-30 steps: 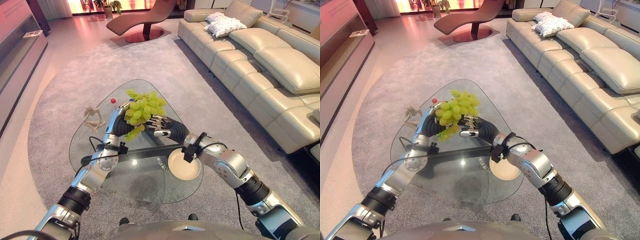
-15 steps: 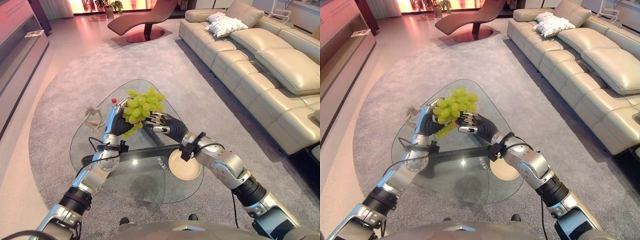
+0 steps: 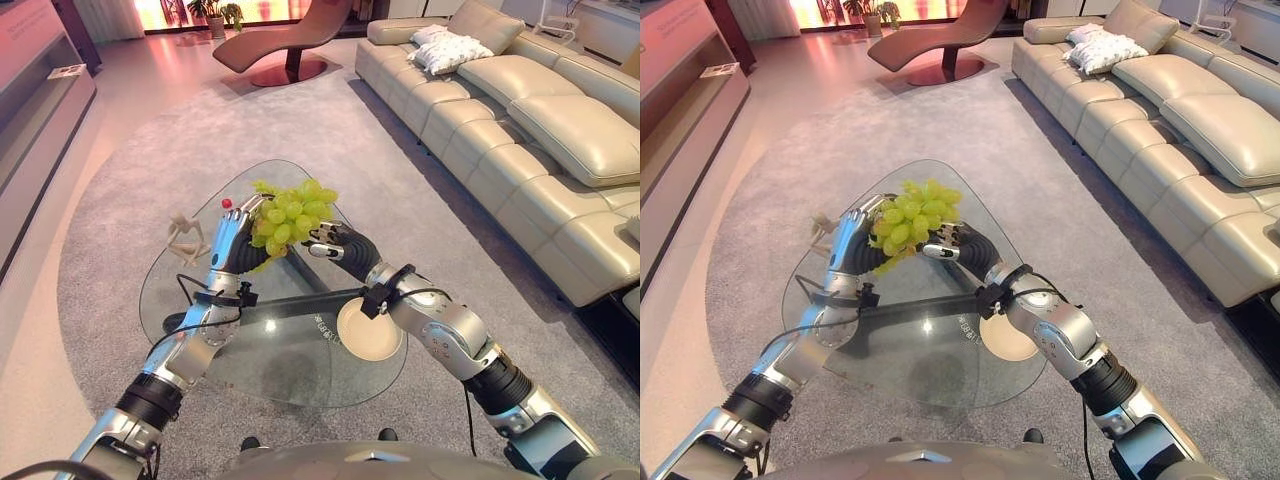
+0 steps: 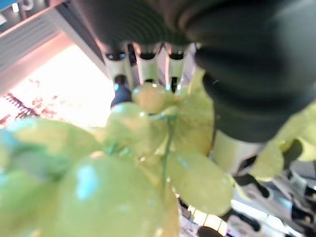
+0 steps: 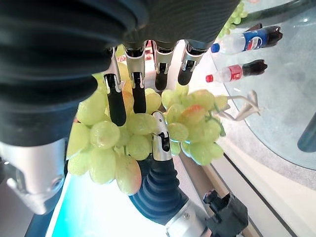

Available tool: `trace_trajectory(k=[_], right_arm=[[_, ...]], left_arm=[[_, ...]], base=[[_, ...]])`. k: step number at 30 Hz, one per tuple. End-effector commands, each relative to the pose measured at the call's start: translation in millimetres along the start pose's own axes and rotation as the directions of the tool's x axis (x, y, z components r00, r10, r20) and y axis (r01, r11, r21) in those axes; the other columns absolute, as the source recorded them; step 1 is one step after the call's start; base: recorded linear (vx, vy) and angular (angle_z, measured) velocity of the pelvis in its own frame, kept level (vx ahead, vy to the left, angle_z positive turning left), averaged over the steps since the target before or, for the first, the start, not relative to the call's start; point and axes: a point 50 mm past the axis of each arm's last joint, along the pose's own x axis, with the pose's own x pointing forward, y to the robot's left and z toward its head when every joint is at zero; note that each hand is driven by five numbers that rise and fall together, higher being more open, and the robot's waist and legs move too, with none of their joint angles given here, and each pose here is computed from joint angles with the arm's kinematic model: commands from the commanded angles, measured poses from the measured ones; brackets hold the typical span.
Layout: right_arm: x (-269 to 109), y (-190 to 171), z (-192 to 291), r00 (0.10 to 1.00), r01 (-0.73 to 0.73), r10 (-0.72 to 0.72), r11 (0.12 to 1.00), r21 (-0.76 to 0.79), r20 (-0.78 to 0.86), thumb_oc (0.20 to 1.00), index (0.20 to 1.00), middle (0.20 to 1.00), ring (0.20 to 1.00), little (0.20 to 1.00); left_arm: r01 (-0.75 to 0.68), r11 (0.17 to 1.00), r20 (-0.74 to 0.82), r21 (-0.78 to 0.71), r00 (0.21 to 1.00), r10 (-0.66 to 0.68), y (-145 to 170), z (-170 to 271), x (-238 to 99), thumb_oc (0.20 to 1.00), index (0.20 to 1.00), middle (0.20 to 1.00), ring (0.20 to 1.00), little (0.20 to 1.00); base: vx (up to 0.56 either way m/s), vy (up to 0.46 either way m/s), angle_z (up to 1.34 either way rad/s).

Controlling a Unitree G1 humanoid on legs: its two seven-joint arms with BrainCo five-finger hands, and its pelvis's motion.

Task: Pick up fruits into the plate

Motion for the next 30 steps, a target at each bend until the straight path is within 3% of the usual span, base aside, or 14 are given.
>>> trace_trajectory(k=[1, 9, 19, 30], right_arm=[[9.6, 18.2, 42.8, 0.972, -0.097, 0.086, 0.994, 0.041, 0.219, 1.0, 1.0, 1.0, 1.0, 1.0], [17.4, 25.8, 39.4, 0.972, -0.162, 0.148, 0.985, 0.063, 0.184, 1.0, 1.0, 1.0, 1.0, 1.0], [28.8, 46.1, 35.0, 0.963, -0.257, 0.24, 0.955, 0.146, 0.126, 1.0, 1.0, 1.0, 1.0, 1.0], [34.9, 50.4, 35.7, 0.971, -0.214, 0.194, 0.964, 0.155, 0.136, 1.0, 1.0, 1.0, 1.0, 1.0]], left_arm=[[0.029, 0.997, 0.157, 0.077, 0.987, -0.041, -0.5, 7.5, 13.4, 0.2, 0.2, 0.2, 0.2, 0.2], [0.192, 0.956, 0.011, 0.223, 0.98, -0.199, -24.2, -19.4, -3.9, 0.2, 0.2, 0.2, 0.2, 0.2], [0.271, 0.882, -0.119, 0.384, 0.962, -0.244, -46.7, -43.1, -15.4, 0.2, 0.2, 0.2, 0.2, 0.2], [0.164, 0.95, -0.129, 0.266, 0.983, -0.133, -51.5, -29.4, -1.1, 0.2, 0.2, 0.2, 0.2, 0.2]], base=[[0.0, 0.0, 0.0], [0.0, 0.001, 0.0], [-0.01, 0.004, -0.06], [0.01, -0.002, 0.0]])
